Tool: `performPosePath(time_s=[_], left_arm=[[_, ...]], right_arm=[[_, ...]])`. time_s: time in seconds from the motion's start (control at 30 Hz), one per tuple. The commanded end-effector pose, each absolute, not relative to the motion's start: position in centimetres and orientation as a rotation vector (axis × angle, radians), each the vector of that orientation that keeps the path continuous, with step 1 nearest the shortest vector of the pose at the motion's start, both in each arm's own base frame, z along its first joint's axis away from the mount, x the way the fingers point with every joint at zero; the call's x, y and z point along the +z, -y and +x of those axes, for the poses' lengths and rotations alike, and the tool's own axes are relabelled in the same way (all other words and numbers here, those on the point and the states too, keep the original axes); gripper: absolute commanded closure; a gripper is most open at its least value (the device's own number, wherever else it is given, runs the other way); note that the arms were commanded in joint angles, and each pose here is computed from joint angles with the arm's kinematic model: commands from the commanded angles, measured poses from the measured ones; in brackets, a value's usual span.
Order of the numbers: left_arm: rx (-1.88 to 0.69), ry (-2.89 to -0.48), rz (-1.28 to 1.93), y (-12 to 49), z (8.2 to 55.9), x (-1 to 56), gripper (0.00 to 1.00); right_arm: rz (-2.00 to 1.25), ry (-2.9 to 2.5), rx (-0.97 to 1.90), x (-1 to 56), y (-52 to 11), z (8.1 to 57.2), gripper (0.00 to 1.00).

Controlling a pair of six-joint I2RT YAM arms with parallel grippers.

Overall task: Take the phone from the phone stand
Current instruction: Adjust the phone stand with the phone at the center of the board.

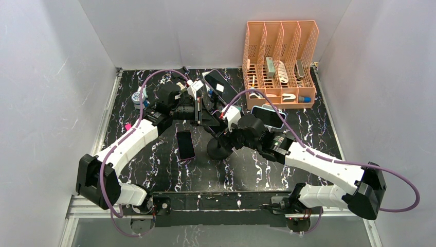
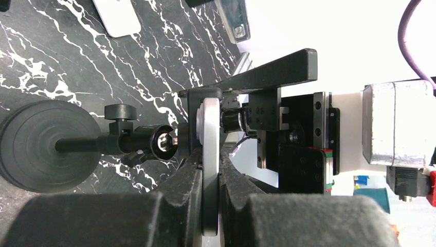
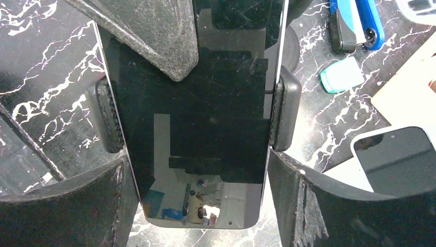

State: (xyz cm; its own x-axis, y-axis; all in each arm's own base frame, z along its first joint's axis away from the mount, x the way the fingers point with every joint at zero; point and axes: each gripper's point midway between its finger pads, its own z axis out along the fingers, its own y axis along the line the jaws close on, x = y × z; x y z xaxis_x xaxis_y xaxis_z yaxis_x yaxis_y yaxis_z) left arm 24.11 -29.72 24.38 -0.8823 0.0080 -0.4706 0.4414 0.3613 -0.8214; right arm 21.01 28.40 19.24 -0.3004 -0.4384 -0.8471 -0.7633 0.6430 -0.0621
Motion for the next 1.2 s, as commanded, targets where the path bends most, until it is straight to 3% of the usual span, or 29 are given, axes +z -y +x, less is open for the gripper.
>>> performPosePath(time_s=[0.0,0.1,0.2,0.27,0.5,0.7,0.77,0.93,1.17], left_arm=[[-1.536,-2.306,0.38,29.4,23.5,23.7,1.0],[-1.533,-2.302,0.38,29.4,23.5,23.9,0.98],[-1.523,-2.286,0.381,29.3,23.5,24.3,0.74],[-1.505,-2.261,0.375,29.1,23.6,24.9,0.63],[-1.397,-2.138,0.278,28.0,24.7,27.0,0.43],[-1.333,-1.959,0.141,26.3,25.3,28.5,0.33],[-1.311,-1.897,0.084,25.4,25.2,28.4,0.23],[-1.307,-1.736,-0.012,23.7,24.5,29.2,0.21],[-1.245,-1.804,0.037,25.8,22.6,26.7,0.21]], right_arm=[[-0.925,-1.876,0.468,20.6,-29.0,21.4,0.13],[-0.929,-1.867,0.484,21.0,-29.2,21.2,0.25],[-0.934,-1.859,0.507,21.7,-29.2,20.9,0.35],[-0.93,-1.862,0.522,22.2,-29.2,20.7,0.4],[-0.901,-1.886,0.562,23.3,-28.8,19.9,0.42],[-0.841,-1.926,0.566,23.8,-28.6,20.0,0.42],[-0.815,-1.937,0.57,24.0,-28.6,20.1,0.42],[-0.757,-1.959,0.592,24.2,-28.9,20.2,0.41],[-0.72,-1.977,0.59,23.6,-28.9,20.4,0.41]])
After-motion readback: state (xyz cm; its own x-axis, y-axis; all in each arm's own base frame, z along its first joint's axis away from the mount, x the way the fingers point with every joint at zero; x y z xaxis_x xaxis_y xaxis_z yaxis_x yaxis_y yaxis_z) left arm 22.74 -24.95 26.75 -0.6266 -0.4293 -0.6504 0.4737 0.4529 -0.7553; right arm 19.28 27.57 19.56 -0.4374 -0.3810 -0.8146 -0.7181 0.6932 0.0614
